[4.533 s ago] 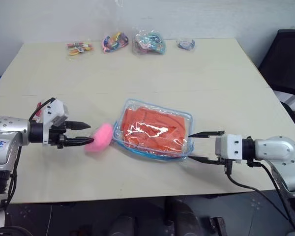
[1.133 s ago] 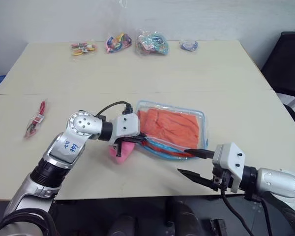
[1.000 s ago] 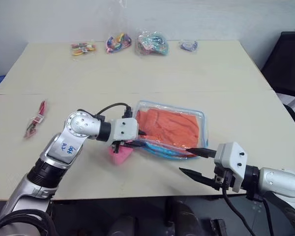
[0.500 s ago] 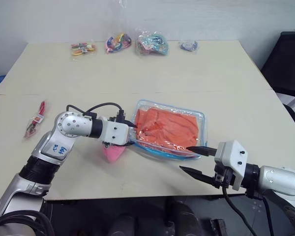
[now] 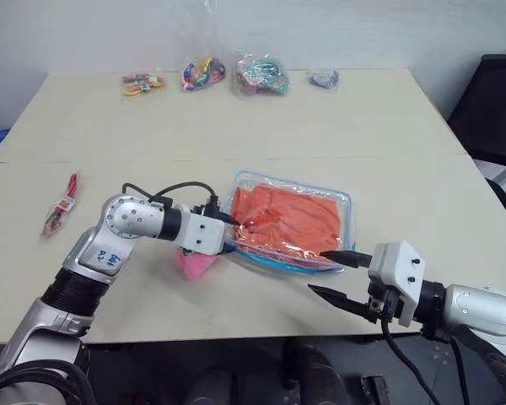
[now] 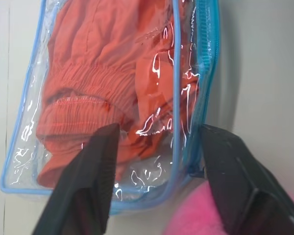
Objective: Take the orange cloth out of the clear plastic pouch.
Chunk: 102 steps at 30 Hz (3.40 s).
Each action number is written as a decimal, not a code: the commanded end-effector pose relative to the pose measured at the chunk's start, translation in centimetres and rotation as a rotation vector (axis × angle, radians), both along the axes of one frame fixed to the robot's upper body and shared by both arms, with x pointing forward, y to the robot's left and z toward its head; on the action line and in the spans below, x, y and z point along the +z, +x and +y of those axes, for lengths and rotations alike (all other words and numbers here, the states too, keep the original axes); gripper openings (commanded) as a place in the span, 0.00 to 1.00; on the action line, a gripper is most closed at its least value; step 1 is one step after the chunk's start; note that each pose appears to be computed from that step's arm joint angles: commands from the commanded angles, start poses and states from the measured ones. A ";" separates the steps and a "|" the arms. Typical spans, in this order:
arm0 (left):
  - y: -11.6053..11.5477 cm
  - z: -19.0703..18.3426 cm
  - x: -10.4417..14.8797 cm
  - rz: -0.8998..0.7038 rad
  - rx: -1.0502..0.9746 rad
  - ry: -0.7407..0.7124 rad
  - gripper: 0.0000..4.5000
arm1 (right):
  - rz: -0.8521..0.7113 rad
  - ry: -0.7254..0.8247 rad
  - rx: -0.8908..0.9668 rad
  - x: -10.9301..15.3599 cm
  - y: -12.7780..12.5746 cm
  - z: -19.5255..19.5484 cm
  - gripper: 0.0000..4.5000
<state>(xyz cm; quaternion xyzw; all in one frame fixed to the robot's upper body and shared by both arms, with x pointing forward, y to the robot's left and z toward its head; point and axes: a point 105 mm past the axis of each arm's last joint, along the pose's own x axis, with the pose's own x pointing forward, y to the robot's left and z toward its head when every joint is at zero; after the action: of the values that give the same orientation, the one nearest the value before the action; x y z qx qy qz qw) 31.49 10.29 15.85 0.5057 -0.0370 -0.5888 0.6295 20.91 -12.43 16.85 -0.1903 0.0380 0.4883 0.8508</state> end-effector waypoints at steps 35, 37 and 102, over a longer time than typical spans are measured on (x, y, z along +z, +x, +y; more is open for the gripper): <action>-0.9 -3.5 3.3 0.516 0.197 -0.387 0.00 | -0.101 -0.058 -0.123 -1.2 3.2 0.8 0.07; -1.0 -3.7 3.4 0.516 0.192 -0.390 0.00 | -0.103 -0.062 -0.144 -1.5 3.6 0.7 0.07; -1.6 -5.6 4.3 0.504 0.140 -0.440 0.00 | -0.407 -0.611 -0.202 -7.7 9.3 0.8 0.39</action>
<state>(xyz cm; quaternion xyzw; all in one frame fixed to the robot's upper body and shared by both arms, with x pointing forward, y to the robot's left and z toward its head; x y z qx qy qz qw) 30.36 5.39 18.38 0.1904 0.0632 -0.6186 0.7597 30.49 -11.08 11.14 -0.5224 -0.0095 0.3065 0.7956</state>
